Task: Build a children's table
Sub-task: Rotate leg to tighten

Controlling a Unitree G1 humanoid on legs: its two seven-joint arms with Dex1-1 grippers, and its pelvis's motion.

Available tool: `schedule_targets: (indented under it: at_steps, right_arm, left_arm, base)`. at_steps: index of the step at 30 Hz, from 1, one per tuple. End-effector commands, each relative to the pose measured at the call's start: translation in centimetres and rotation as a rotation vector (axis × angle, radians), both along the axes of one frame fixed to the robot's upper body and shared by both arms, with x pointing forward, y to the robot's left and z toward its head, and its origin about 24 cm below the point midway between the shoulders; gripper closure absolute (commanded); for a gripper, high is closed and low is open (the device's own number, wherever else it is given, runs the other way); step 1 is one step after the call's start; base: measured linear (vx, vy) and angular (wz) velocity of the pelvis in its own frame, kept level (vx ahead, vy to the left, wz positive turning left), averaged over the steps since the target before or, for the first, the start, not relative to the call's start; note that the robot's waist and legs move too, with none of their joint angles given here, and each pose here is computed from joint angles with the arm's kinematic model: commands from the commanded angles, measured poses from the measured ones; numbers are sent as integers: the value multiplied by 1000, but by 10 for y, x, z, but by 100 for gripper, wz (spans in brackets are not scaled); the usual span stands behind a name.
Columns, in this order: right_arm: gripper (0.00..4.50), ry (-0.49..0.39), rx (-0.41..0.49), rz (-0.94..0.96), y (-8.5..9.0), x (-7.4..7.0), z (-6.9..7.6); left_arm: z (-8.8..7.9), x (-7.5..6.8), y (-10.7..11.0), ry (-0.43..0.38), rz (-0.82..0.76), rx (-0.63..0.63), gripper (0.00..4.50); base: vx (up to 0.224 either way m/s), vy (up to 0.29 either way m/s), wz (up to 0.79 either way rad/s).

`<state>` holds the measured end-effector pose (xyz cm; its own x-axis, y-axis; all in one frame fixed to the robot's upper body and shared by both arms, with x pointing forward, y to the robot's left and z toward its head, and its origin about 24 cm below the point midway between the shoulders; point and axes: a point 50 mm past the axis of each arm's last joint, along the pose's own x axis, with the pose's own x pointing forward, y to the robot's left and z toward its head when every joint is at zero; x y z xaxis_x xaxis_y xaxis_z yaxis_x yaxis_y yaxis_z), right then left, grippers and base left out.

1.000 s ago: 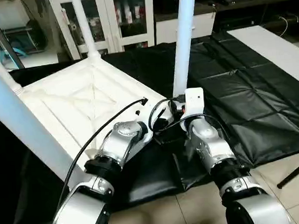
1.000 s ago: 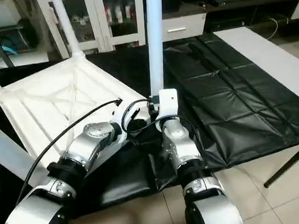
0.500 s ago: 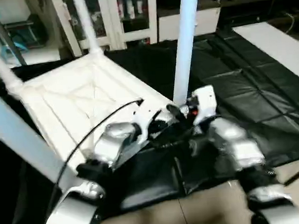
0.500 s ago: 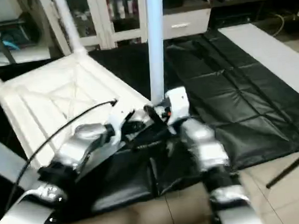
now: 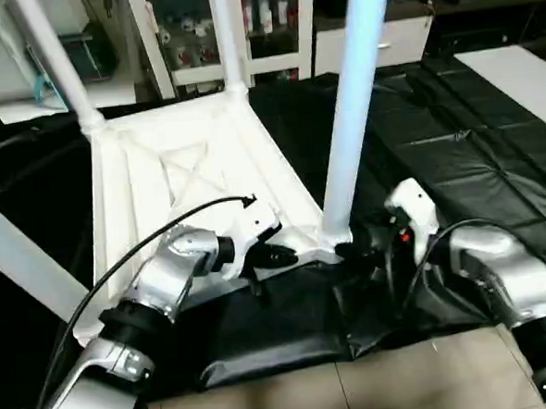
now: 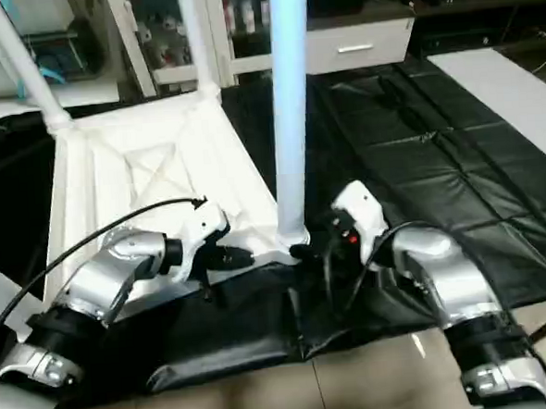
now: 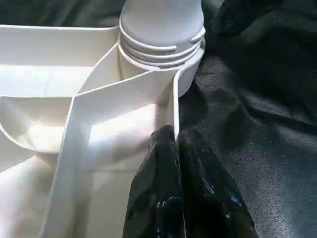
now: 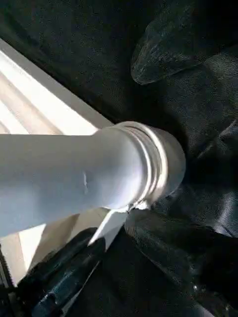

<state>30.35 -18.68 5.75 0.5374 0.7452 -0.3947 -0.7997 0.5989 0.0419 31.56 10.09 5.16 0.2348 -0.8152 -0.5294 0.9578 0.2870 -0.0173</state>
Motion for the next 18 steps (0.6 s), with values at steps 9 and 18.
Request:
schedule_targets:
  at_steps: [9, 18]
  right_arm:
    - [14, 3, 20, 55, 15, 2, 2]
    - [14, -19, 39, 50, 31, 12, -2]
  left_arm:
    - [-11, -10, 2, 63, -45, 63, 450]
    - [-11, -10, 2, 68, -47, 66, 450]
  base:
    - [0, 0, 0]
    - [0, 0, 0]
